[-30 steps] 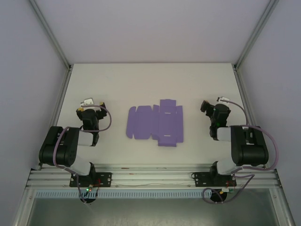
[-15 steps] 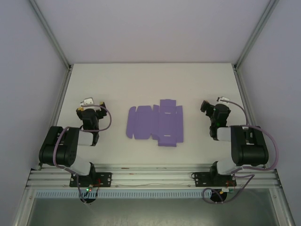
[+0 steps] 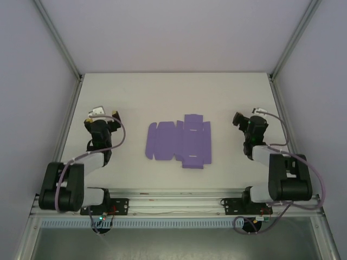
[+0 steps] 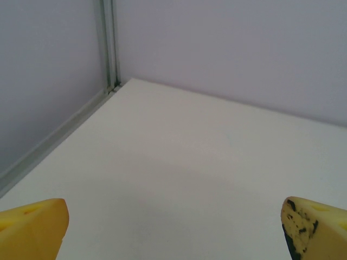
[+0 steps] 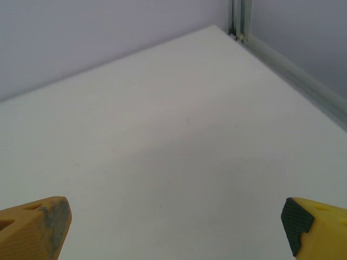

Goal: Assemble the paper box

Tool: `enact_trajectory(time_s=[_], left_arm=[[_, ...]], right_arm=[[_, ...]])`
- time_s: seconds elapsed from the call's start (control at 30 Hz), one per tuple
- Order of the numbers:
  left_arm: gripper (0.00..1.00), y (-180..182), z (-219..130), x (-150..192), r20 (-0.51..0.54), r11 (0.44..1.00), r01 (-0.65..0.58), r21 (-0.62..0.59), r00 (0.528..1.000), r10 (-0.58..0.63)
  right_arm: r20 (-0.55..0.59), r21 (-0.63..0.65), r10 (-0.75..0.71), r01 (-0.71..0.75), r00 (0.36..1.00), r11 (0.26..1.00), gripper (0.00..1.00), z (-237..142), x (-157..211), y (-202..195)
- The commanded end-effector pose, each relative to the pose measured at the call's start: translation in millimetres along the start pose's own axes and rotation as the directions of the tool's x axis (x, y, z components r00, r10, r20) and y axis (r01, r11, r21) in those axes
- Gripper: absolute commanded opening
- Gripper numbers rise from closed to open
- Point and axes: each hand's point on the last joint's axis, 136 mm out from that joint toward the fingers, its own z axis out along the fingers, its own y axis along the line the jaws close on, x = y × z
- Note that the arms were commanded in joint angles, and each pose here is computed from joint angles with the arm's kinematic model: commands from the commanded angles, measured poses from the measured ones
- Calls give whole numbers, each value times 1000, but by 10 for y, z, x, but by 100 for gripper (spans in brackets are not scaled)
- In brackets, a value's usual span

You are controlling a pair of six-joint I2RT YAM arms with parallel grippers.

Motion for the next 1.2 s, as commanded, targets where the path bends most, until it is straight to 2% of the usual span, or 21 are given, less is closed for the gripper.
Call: enact_trajectory(time_s=[0.0,0.07,0.17,0.23,0.3,0.4,0.57,0.63,0.7,0.83,1.1,1.17], left_arm=[[100,-181,-131,138,-140,993,96,76,987,-85],[100,-311,-218,205,-228,989,110,103,970,-84],[100,-496,-361,322,-365,983,136,127,928,-81],[100,-656,-458,402,-429,974,149,174,901,-61],[100,-799,-547,499,-486,966,153,207,873,-34],[100,-956,-633,691,-575,960,150,238,818,15],[100,-1139,-672,1027,-684,948,161,274,725,75],[100,-1172,-683,1136,-713,945,161,283,695,95],[100,-1232,-695,1234,-729,936,176,306,676,112],[100,-1376,-747,1391,-764,905,225,361,627,149],[96,-1579,-756,1624,-801,858,299,418,567,192],[95,-1704,-780,1642,-803,819,353,453,561,202]], right_arm=[[-103,27,-4,7,995,1000,100,-158,33,81],[-135,7,-46,48,990,999,100,-297,44,258],[-201,-65,3,-16,980,998,98,-491,87,534],[-271,-153,22,-65,962,986,91,-625,192,773],[-333,-245,-19,-67,943,967,88,-776,347,1066],[-445,-333,-51,-113,894,936,75,-939,629,1409],[-589,-384,-155,-106,793,917,57,-996,1169,1738],[-637,-366,-156,-118,755,923,47,-931,1358,1772],[-682,-336,-152,-122,715,934,43,-871,1556,1758],[-717,-255,-132,-80,685,964,41,-737,1828,1598],[-759,-144,-126,24,639,989,37,-632,2241,1252],[-764,-125,-128,49,632,991,36,-619,2305,1177]])
